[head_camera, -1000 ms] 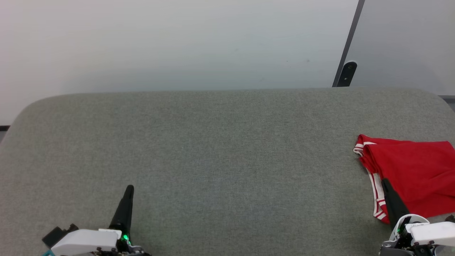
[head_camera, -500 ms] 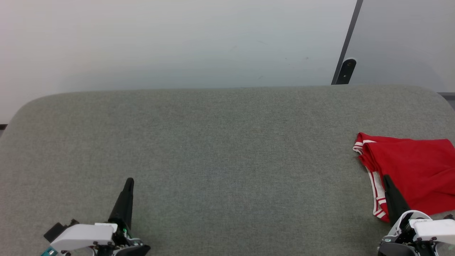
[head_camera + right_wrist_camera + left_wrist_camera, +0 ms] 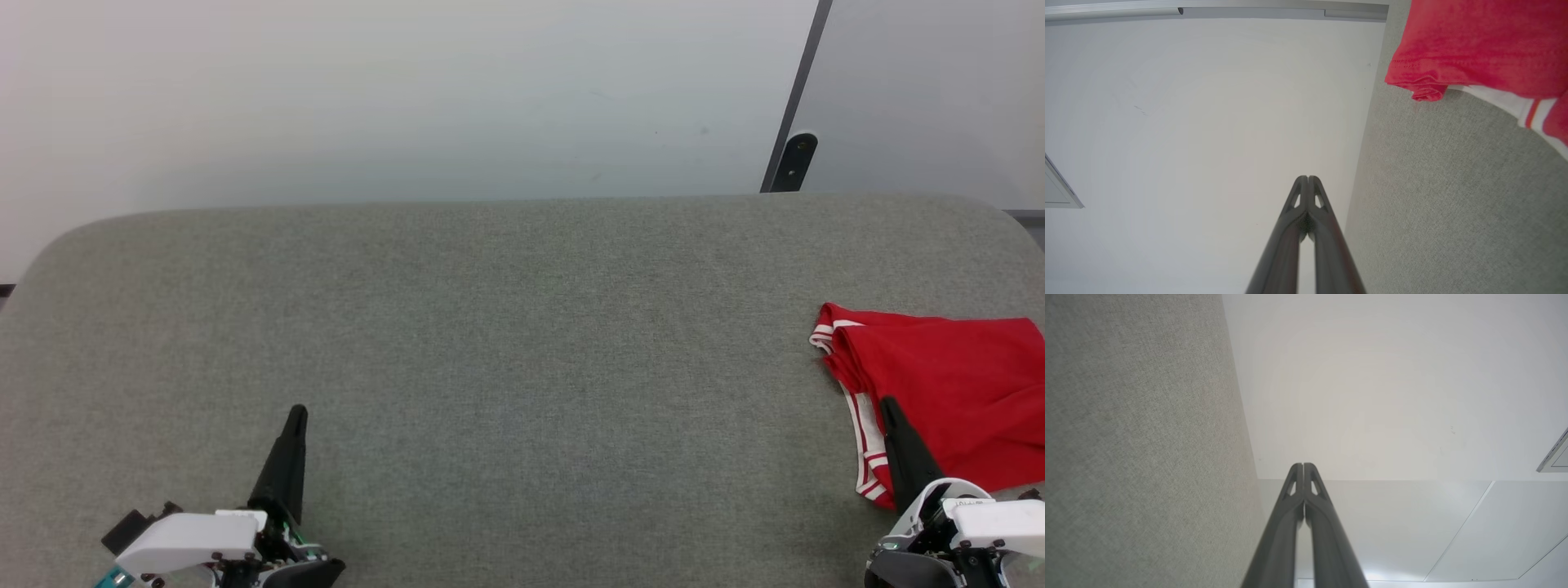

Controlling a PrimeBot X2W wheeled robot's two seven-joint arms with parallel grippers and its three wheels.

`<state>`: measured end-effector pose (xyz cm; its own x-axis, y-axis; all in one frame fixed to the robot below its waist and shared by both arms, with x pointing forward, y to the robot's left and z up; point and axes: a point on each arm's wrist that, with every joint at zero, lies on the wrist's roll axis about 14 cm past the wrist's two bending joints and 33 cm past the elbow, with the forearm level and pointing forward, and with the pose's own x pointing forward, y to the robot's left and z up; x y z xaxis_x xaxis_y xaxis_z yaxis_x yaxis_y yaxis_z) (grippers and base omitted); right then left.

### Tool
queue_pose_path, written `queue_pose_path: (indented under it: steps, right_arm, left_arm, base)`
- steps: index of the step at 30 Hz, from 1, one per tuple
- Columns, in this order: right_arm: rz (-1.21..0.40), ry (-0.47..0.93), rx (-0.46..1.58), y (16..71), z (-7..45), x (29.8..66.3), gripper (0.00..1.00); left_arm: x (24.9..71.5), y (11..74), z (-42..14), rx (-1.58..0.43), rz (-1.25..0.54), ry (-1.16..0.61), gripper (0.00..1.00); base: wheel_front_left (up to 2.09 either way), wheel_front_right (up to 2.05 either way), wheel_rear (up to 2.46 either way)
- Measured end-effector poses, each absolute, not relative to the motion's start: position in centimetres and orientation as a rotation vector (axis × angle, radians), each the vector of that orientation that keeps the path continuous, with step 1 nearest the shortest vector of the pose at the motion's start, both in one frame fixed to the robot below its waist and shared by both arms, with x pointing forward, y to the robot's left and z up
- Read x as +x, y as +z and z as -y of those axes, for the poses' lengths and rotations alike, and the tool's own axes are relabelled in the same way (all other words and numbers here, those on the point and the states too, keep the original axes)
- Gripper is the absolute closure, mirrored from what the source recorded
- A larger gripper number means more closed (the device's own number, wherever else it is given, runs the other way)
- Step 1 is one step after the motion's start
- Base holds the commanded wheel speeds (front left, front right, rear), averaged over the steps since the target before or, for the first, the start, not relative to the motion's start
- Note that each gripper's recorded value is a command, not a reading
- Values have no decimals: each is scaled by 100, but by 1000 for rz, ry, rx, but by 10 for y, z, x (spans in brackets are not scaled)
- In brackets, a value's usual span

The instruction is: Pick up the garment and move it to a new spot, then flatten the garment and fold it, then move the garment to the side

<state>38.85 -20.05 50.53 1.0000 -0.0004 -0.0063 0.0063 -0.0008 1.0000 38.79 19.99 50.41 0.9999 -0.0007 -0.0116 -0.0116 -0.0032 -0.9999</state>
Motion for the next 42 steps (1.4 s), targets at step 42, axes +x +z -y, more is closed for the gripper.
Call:
queue_pose_path:
  steps: [42]
  right_arm:
    - [-5,-5,1572,505,200,388,100]
  left_arm:
    - [388,504,-200,-1574,-10,8,100]
  base:
    - [0,0,0]
